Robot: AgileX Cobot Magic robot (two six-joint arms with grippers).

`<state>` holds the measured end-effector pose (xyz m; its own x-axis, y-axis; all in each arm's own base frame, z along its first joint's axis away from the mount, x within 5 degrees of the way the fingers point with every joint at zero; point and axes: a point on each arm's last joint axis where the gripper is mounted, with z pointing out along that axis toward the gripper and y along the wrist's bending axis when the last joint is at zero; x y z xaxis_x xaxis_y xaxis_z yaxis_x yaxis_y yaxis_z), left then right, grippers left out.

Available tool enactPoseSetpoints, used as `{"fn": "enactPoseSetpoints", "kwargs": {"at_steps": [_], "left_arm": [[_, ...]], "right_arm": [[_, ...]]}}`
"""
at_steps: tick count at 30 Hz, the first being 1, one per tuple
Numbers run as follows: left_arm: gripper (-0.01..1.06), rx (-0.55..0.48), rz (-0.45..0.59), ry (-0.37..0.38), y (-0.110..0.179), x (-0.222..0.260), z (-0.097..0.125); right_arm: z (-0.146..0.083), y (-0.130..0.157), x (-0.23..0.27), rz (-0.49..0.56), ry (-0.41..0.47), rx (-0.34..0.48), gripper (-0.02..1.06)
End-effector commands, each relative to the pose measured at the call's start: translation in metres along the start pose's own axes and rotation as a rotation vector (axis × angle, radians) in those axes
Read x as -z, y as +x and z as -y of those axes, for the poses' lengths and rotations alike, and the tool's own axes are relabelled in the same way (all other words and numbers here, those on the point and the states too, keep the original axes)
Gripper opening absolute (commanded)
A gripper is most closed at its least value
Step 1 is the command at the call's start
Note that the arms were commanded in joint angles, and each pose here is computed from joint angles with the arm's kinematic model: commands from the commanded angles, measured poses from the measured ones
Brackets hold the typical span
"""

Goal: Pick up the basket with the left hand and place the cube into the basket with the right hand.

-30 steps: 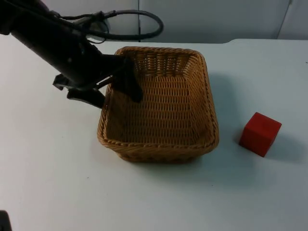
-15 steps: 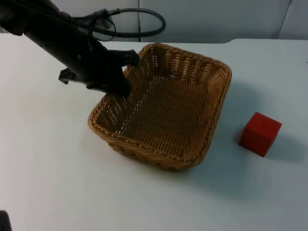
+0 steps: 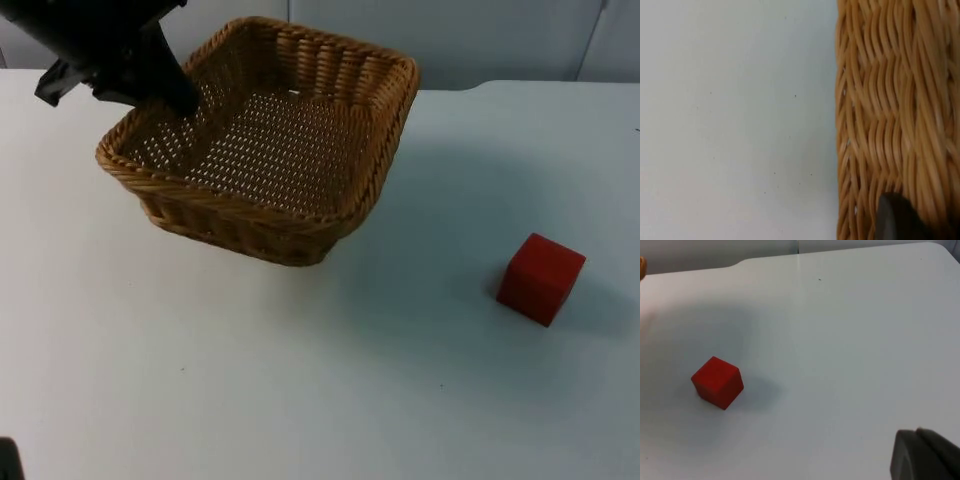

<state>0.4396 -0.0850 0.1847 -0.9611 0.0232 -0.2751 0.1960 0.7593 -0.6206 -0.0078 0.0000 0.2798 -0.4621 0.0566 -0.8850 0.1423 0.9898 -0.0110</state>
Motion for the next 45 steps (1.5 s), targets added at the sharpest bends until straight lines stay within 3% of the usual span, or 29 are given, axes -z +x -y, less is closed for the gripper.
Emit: {"fn": "enactPoseSetpoints", "kwargs": {"at_steps": [1,27,42,45], "left_arm": [[0.0,0.021,-0.003,0.044,0.0,0.0,0.013],[0.0,0.012,0.035,0.023,-0.003,-0.003,0.015],[0.0,0.015,0.152,-0.036,-0.014,-0.002,0.01],[0.0,0.015,0.183,-0.052,-0.017,-0.001,0.008]], "right_arm": [[0.001,0.0,-0.001,0.008,0.013,0.0,0.0],[0.001,0.0,-0.001,0.008,0.013,0.0,0.0],[0.001,0.0,-0.001,0.008,0.013,0.0,0.0],[-0.002,0.0,-0.001,0.004,-0.011,-0.07,0.0]]}}
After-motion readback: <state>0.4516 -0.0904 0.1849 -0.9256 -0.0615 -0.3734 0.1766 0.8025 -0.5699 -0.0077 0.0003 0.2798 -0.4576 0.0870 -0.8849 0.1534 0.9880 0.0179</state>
